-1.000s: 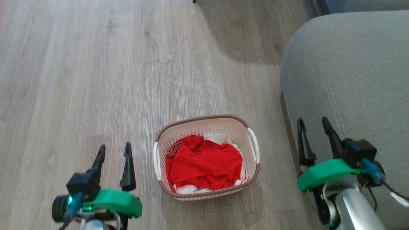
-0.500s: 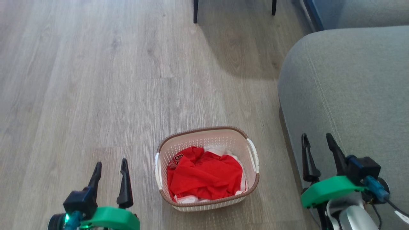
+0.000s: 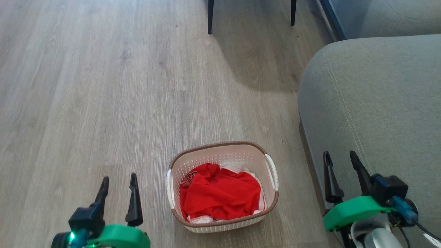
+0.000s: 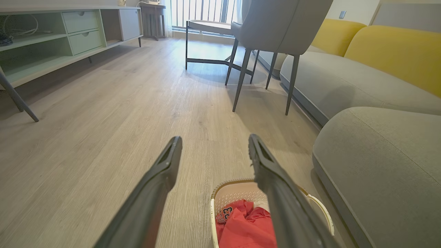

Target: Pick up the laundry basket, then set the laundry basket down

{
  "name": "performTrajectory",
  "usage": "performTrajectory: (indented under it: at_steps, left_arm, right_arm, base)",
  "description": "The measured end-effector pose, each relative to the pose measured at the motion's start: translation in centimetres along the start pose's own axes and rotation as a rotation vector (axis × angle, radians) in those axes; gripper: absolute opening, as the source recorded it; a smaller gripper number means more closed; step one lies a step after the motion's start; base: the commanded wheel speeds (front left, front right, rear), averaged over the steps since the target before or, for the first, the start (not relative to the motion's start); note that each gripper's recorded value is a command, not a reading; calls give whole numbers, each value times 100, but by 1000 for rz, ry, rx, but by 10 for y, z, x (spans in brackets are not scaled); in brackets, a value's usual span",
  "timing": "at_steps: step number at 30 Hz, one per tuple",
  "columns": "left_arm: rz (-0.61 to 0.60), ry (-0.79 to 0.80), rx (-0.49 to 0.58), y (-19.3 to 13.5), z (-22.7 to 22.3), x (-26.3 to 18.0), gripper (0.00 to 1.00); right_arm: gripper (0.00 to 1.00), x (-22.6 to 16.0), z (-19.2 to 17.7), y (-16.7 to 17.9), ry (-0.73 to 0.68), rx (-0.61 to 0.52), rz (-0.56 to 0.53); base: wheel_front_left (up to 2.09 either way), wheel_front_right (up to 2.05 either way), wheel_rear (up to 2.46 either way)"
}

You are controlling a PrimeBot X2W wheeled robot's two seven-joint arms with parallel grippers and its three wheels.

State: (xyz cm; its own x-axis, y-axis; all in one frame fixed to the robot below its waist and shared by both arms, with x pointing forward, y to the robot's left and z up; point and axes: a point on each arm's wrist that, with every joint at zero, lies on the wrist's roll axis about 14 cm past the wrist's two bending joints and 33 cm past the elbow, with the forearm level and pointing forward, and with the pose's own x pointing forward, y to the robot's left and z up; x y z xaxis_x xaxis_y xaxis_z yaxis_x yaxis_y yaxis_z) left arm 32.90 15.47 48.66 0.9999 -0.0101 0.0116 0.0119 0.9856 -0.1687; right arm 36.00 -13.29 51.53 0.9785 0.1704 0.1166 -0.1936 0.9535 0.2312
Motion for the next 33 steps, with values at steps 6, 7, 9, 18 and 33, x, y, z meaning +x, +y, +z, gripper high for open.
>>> performTrajectory:
  at_steps: [6, 7, 9, 18, 33]
  left_arm:
    - [4, 36, 3, 2, -11, -6, 100]
    - [5, 41, 4, 2, -13, -6, 100]
    - [9, 64, 5, 4, -20, -8, 0]
    - [45, 184, -29, 12, -54, -26, 0]
    - [84, 208, -200, 17, -56, -20, 0]
  right_arm:
    - [100, 0, 0, 0, 0, 0, -1]
    - [100, 0, 0, 0, 0, 0, -1]
    - [0, -2, -7, -2, 22, 3, -7]
    - [0, -23, -44, -11, 141, 56, -58]
    - [0, -22, -44, -20, 142, 217, -117]
  base:
    - [0, 0, 0]
    - [0, 0, 0]
    - [0, 0, 0]
    - [0, 0, 0]
    - [0, 0, 0]
